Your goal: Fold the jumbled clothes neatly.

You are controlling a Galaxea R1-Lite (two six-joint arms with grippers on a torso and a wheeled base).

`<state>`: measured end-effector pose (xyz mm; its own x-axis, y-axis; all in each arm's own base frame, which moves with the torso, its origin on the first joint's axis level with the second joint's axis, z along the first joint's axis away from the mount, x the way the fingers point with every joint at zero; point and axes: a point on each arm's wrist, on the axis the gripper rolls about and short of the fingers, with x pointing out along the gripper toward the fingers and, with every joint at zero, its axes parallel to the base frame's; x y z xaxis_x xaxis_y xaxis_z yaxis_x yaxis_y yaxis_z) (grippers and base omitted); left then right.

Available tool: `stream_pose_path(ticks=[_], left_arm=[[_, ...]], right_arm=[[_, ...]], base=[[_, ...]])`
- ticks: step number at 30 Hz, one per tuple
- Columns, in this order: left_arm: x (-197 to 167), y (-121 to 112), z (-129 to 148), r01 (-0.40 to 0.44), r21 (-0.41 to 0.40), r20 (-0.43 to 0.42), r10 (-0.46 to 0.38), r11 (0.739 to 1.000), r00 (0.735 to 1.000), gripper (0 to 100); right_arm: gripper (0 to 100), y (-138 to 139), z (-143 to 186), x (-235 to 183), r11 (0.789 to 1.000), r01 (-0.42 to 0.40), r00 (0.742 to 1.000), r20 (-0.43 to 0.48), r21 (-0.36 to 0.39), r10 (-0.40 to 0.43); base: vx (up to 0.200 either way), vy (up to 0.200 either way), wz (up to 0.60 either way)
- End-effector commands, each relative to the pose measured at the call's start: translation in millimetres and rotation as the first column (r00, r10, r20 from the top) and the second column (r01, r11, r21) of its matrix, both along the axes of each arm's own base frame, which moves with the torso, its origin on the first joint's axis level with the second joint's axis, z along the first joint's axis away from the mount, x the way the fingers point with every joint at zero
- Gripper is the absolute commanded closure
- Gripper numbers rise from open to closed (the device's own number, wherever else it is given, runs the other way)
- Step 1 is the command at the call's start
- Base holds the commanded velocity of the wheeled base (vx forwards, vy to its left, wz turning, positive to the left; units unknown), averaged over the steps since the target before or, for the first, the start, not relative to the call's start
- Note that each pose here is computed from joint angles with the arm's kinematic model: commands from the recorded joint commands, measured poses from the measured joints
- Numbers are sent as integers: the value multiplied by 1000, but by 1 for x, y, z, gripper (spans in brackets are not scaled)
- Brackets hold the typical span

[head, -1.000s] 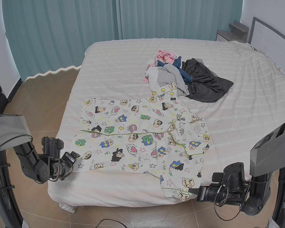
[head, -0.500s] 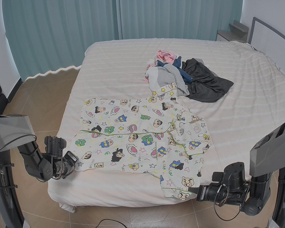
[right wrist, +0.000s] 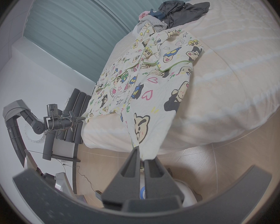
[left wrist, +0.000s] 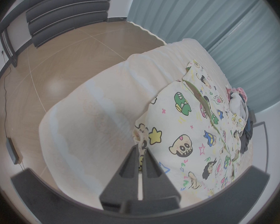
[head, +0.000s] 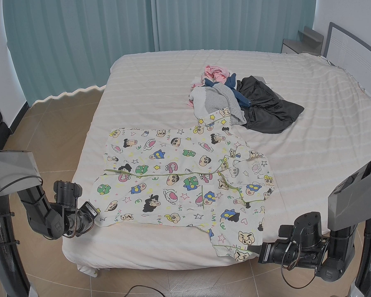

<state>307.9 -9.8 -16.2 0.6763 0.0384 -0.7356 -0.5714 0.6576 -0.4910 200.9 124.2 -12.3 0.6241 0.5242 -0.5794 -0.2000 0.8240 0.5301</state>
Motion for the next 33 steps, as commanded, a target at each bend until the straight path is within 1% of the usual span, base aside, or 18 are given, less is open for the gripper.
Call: stream_pose_path(ticks=[1,8,15,21,26,29,33], left_arm=[[-13,2,5,17,21,-10,-17,1000,1000,100],[-24,13,4,-1,27,-40,2,1000,999,100],[-39,16,5,23,51,-75,-19,998,997,100],[-53,16,4,41,59,-113,-34,997,993,100],[-60,16,2,63,63,-138,-53,996,989,100],[-66,15,1,83,71,-154,-71,994,986,100],[-72,14,0,92,72,-173,-78,993,982,100]], right_arm=[[100,-3,5,-5,1000,-1,1000,1,1,1],[100,-10,5,-18,1000,-4,999,-39,-23,3],[100,-10,10,-19,1000,-3,1000,-25,-10,3],[100,-7,9,-22,1000,-17,999,-36,-21,17],[100,-5,8,-28,998,-26,998,-56,-62,23],[100,-6,9,-32,996,-39,996,-86,-82,32],[100,-8,8,-35,993,-20,994,-109,-119,7]], base=[[0,0,0],[0,0,0],[0,0,0],[0,0,0],[0,0,0],[0,0,0],[0,0,0]])
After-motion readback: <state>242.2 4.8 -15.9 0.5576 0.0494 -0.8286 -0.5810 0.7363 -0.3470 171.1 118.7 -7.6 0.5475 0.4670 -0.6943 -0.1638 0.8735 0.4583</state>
